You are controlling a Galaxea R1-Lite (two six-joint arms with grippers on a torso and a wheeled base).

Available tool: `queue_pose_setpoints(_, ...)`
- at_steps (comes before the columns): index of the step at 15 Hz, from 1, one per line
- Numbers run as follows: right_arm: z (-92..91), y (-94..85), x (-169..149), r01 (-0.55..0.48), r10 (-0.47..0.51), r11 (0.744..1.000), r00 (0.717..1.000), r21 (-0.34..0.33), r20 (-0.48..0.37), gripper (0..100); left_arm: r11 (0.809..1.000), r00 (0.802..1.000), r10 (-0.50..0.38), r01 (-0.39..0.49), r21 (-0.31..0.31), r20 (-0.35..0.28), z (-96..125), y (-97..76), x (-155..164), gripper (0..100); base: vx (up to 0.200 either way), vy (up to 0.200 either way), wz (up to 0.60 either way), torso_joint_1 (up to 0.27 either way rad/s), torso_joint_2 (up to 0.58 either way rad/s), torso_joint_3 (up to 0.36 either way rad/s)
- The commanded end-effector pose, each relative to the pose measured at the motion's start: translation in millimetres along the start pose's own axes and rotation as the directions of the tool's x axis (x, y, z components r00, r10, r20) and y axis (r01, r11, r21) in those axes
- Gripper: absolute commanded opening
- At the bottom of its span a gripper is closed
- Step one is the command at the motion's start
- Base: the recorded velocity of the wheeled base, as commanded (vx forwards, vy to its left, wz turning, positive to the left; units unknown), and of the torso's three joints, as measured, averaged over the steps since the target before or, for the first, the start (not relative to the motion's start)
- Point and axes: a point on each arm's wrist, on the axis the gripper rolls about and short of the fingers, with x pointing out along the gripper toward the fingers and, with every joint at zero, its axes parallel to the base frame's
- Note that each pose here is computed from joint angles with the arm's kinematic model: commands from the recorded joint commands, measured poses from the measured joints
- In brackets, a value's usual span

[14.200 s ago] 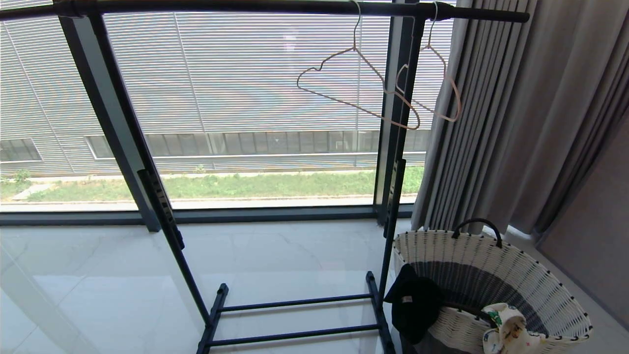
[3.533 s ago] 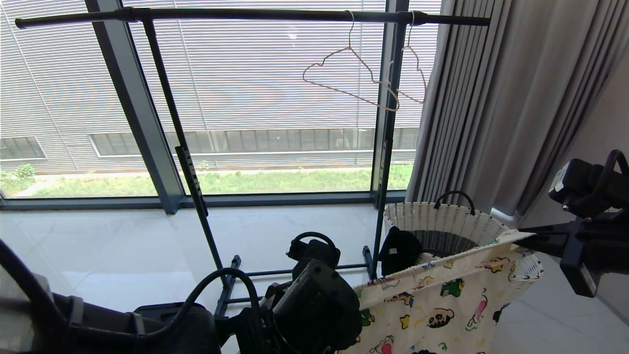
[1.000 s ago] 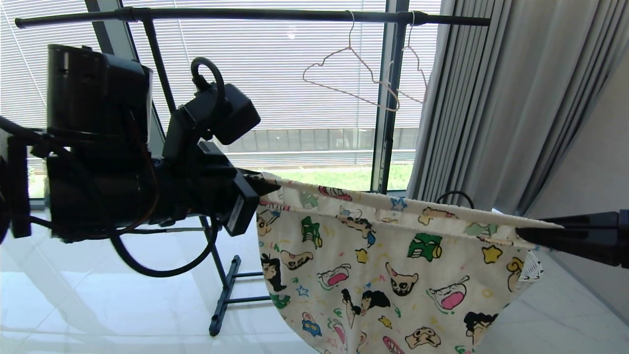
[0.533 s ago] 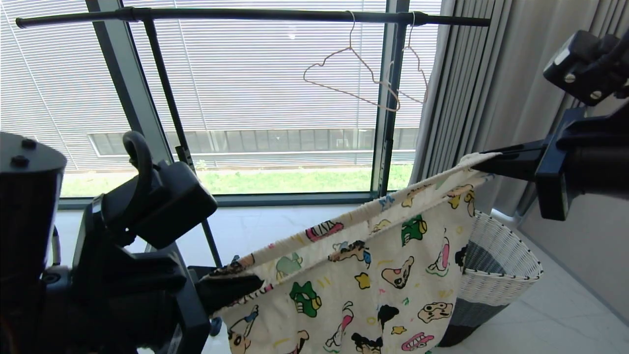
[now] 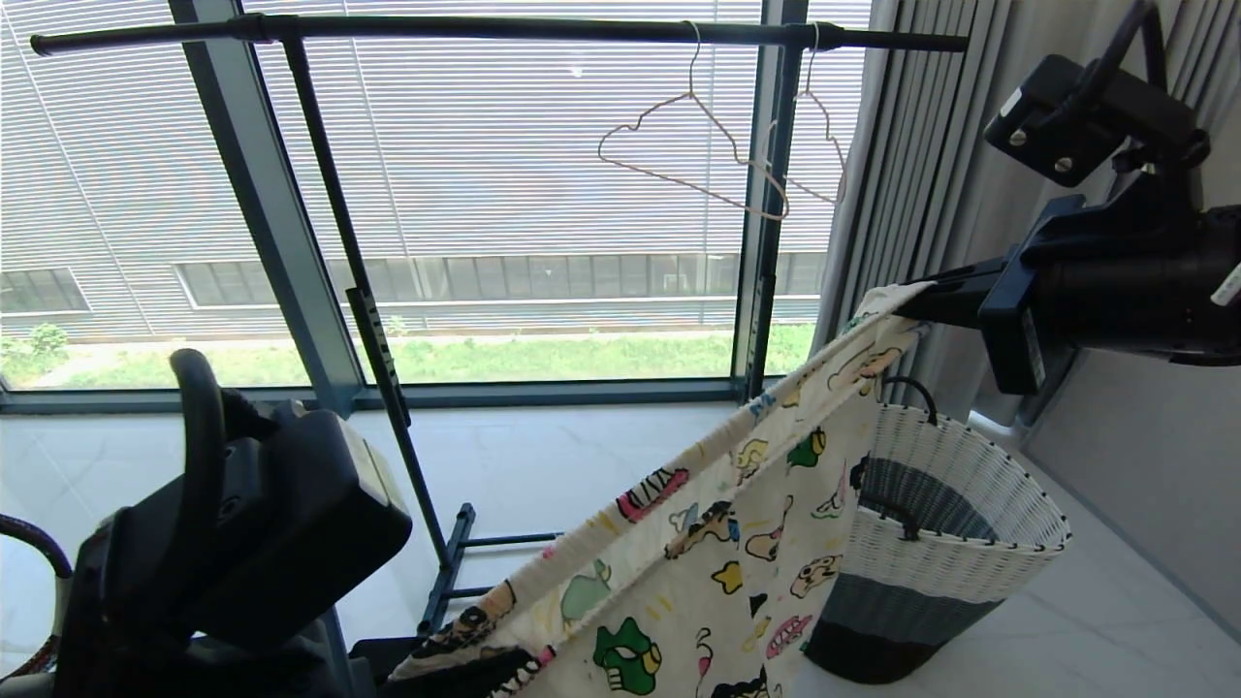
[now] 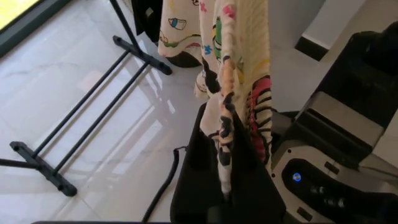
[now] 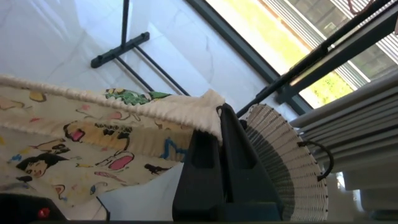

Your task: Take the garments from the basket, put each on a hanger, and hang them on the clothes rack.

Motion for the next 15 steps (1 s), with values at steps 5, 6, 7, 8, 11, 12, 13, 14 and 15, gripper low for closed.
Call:
queue_pose_setpoints(5, -27.3, 12.3, -59, -0.031, 0.031, 1.0, 0.996, 0.006, -0.08, 0, 0.944, 0.949, 0.305, -0.312, 0.105, 0.076, 23, 72.2, 28, 0, 0.0, 0.0, 0.0, 0.0, 0.0, 0.0)
queue_pose_setpoints(6, -31.6, 14.3, -64, -0.035, 0.036, 0.999, 0.995, 0.006, -0.088, 0, 0.939, 0.941, 0.32, -0.331, 0.093, 0.113, 30, 79.6, 33, 0, 0.0, 0.0, 0.0, 0.0, 0.0, 0.0)
queue_pose_setpoints(7, -35.7, 16.2, -66, -0.041, 0.041, 0.999, 0.995, 0.006, -0.094, 0, 0.935, 0.934, 0.332, -0.344, 0.085, 0.13, 37, 85.3, 40, 0, 0.0, 0.0, 0.0, 0.0, 0.0, 0.0)
queue_pose_setpoints(8, -35.9, 16.2, -66, -0.041, 0.041, 0.999, 0.995, 0.006, -0.094, 0, 0.935, 0.933, 0.332, -0.345, 0.084, 0.138, 40, 85.8, 40, 0, 0.0, 0.0, 0.0, 0.0, 0.0, 0.0)
queue_pose_setpoints(11, -36.2, 16.3, -66, -0.041, 0.041, 0.999, 0.995, 0.006, -0.094, 0, 0.936, 0.935, 0.331, -0.343, 0.086, 0.13, 40, 86.2, 43, 0, 0.0, 0.0, 0.0, 0.0, 0.0, 0.0)
queue_pose_setpoints(12, -36.5, 16.4, -66, -0.04, 0.04, 0.999, 0.995, 0.006, -0.096, 0, 0.936, 0.935, 0.331, -0.343, 0.086, 0.13, 40, 86.2, 43, 0, 0.0, 0.0, 0.0, 0.0, 0.0, 0.0)
queue_pose_setpoints(13, -36.5, 16.4, -66, -0.04, 0.04, 0.999, 0.995, 0.005, -0.096, 100, 0.936, 0.935, 0.33, -0.342, 0.086, 0.129, 40, 86.3, 43, 0, 0.0, 0.0, 0.0, 0.0, 0.0, 0.0)
queue_pose_setpoints(14, -37.2, 16.9, -66, -0.043, 0.044, 0.999, 0.994, 0.006, -0.098, 100, 0.935, 0.935, 0.333, -0.344, 0.086, 0.125, 40, 86.4, 44, 0, 0.0, 0.0, 0.0, 0.0, 0.0, 0.0)
queue_pose_setpoints(15, -39.2, 17.7, -67, -0.044, 0.044, 0.999, 0.994, 0.006, -0.099, 100, 0.934, 0.935, 0.335, -0.346, 0.087, 0.119, 39, 87.2, 46, 0, 0.0, 0.0, 0.0, 0.0, 0.0, 0.0)
